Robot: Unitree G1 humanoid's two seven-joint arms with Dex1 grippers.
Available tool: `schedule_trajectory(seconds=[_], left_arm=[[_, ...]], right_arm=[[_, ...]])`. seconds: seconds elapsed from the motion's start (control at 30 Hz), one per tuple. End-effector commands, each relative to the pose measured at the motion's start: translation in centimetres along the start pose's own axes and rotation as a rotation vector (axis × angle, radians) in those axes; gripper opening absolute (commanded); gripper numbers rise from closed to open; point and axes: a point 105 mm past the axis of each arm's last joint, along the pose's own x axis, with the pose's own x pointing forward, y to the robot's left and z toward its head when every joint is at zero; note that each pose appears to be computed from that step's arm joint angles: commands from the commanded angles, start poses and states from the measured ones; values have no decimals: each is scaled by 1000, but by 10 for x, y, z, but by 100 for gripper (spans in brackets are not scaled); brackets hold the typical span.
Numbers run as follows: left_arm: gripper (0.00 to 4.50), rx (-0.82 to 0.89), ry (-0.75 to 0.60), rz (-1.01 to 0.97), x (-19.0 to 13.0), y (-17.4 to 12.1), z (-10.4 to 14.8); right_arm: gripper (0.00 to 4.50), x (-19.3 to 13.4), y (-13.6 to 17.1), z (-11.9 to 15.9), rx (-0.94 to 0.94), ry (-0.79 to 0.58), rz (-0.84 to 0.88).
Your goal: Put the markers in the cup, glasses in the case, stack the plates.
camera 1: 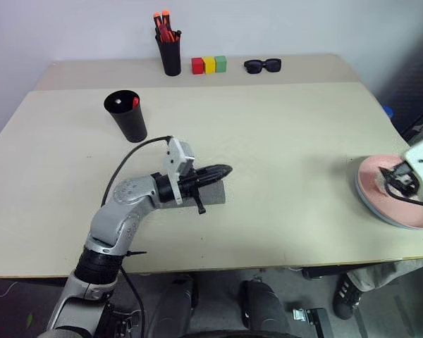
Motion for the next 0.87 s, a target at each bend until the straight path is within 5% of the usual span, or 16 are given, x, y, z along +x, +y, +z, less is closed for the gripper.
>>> schedule_trajectory(seconds=[0.03,0.3,0.53,0.87], left_arm=[[0,63,-19,146,-21,17,13],[0,122,36,474,-94,42,12],[0,166,125,663,-151,41,6],[0,151,120,738,-169,40,-7]], right_arm=[[320,14,20,26,-29,-109,99],[320,50,59,83,129,-366,294],[320,69,83,98,192,-439,449],[320,83,96,101,193,-450,490]])
